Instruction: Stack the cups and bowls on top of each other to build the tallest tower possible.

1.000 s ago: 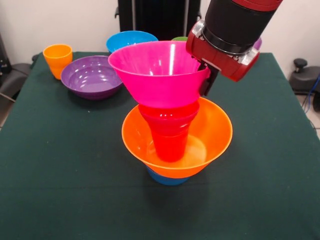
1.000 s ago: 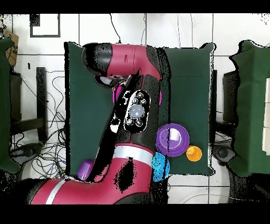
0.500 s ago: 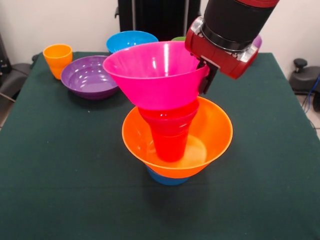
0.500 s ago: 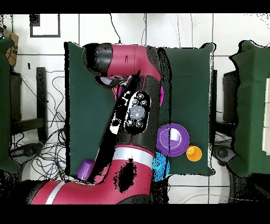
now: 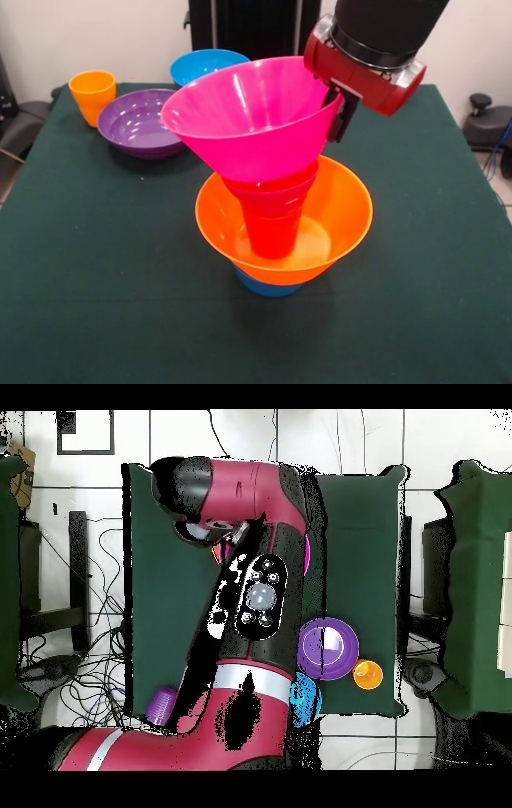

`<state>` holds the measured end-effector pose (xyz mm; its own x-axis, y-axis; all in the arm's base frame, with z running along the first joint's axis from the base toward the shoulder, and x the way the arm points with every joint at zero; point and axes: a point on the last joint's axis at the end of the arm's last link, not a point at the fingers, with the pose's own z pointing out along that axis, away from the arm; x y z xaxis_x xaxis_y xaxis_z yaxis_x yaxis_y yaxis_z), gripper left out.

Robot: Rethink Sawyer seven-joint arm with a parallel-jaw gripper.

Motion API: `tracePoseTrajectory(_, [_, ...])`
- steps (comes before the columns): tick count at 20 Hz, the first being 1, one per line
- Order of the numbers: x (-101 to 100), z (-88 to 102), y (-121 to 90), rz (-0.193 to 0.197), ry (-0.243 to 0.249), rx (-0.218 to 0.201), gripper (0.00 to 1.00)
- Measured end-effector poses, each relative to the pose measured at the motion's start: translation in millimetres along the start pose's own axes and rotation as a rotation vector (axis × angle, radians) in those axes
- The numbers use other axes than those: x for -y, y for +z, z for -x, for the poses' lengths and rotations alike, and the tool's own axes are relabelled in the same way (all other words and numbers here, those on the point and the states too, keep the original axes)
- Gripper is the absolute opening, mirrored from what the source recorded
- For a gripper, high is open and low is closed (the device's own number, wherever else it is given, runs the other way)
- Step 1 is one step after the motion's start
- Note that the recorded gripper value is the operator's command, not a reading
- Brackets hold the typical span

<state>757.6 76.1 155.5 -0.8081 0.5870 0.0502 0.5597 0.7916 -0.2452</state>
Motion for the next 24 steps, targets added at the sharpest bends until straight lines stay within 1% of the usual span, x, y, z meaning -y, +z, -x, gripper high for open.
tracePoseTrajectory(4, [-6, 3.8, -11, 0.007, -0.001, -0.003, 0.0])
tracePoseTrajectory(9, [-13, 8.0, -17, 0.018, -0.005, 0.01, 0.0])
tracePoseTrajectory(13, [-19, 6.9, -12, 0.014, -0.012, 0.012, 0.0])
tracePoseTrajectory(15, [-21, 4.9, -6, 0.008, -0.016, 0.006, 0.0])
tracePoseTrajectory(24, [-20, 6.2, 9, -0.016, -0.014, 0.0, 0.0])
